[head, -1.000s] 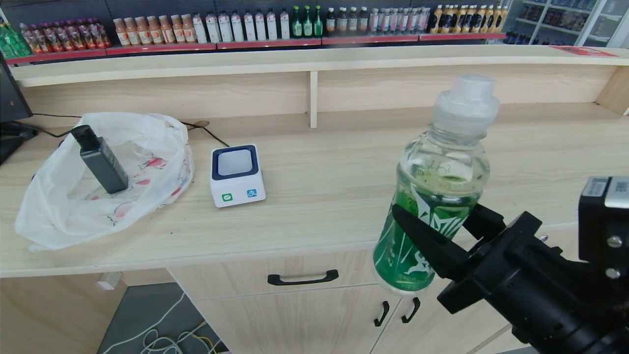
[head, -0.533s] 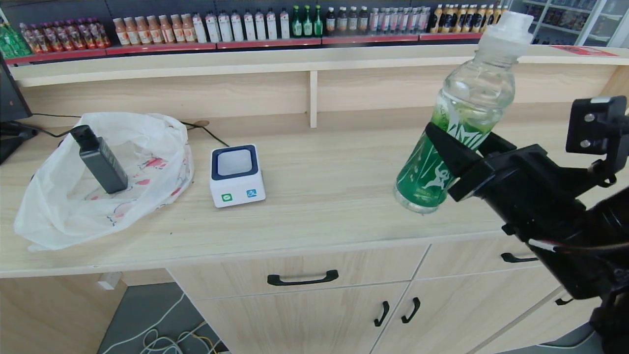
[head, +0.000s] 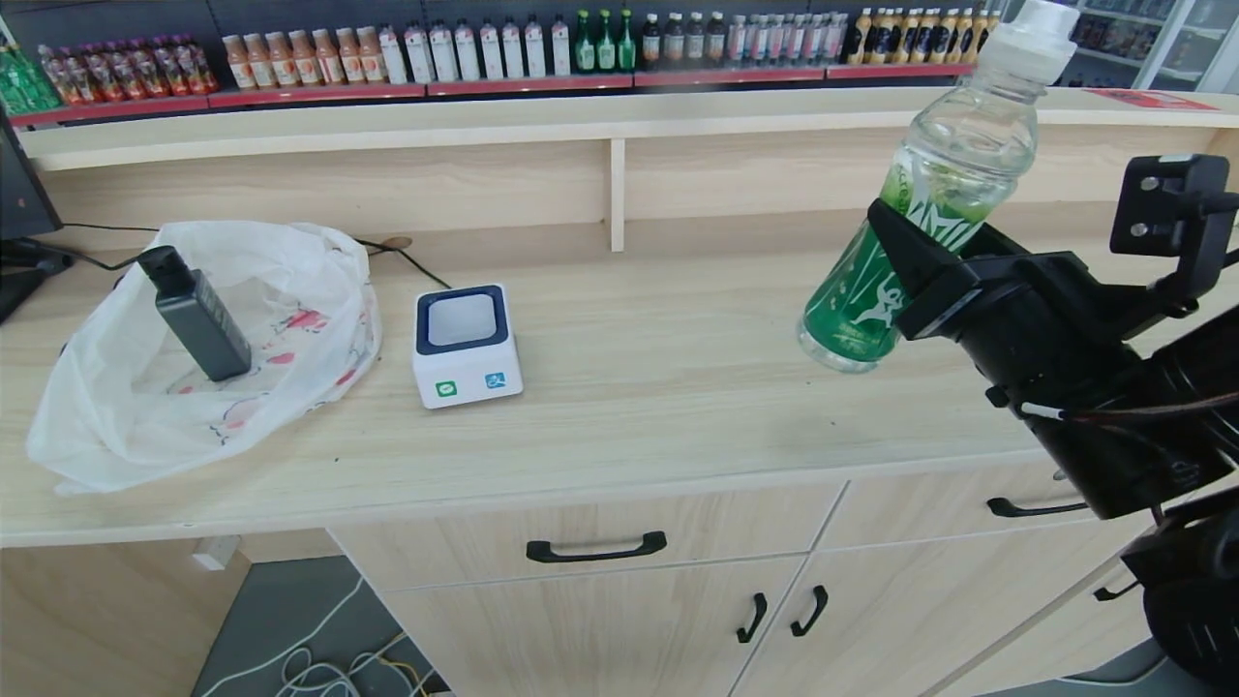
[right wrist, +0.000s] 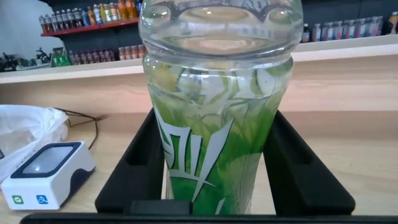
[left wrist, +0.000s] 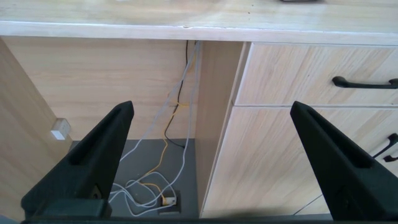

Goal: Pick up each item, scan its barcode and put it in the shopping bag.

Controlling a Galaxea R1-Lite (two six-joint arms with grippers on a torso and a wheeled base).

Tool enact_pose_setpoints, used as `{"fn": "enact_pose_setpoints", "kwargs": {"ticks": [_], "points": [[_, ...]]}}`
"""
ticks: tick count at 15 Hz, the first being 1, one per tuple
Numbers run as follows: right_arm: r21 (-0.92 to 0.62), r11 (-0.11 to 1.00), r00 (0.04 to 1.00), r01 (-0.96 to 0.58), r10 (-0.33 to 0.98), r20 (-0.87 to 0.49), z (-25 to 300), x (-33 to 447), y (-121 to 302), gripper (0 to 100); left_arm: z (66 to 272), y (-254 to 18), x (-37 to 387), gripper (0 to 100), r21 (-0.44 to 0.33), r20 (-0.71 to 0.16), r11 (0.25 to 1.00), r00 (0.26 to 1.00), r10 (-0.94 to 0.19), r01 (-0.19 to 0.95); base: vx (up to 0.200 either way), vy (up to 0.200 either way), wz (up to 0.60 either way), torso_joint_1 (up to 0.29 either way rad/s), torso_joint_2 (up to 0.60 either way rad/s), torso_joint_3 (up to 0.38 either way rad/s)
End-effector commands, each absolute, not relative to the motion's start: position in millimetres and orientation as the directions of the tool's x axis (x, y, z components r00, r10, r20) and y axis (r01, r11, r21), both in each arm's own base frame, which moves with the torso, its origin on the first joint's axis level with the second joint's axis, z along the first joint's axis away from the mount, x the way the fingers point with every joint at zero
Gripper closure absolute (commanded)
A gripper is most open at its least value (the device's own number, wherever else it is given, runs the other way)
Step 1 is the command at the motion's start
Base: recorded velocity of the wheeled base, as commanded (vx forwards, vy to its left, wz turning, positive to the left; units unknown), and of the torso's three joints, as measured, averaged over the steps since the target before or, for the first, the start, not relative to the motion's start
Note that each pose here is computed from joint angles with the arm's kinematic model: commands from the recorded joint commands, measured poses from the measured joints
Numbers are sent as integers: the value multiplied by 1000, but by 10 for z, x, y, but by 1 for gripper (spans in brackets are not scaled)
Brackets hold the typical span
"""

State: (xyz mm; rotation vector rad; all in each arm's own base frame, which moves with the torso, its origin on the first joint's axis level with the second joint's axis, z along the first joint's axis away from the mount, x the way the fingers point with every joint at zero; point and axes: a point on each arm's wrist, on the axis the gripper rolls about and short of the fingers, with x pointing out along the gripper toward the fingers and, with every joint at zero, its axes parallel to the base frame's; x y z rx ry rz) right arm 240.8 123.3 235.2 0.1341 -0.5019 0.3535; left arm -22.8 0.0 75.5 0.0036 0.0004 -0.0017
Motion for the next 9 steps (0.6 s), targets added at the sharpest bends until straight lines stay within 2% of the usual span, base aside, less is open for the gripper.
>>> {"fn": "enact_pose_setpoints", "kwargs": {"ticks": [1,9], "points": [[38,931,819,-362,298,491,2346,2404,1227,100,755,0,-227,0,3,-2,1000,1000,-2,2,0,200,0,2,-2,2],[37,931,819,-363,300,488,2342,2373,1212,100,754,0,-227,0,2,-3,1000,1000,-2,2,0,200,0,4,5,1]]}}
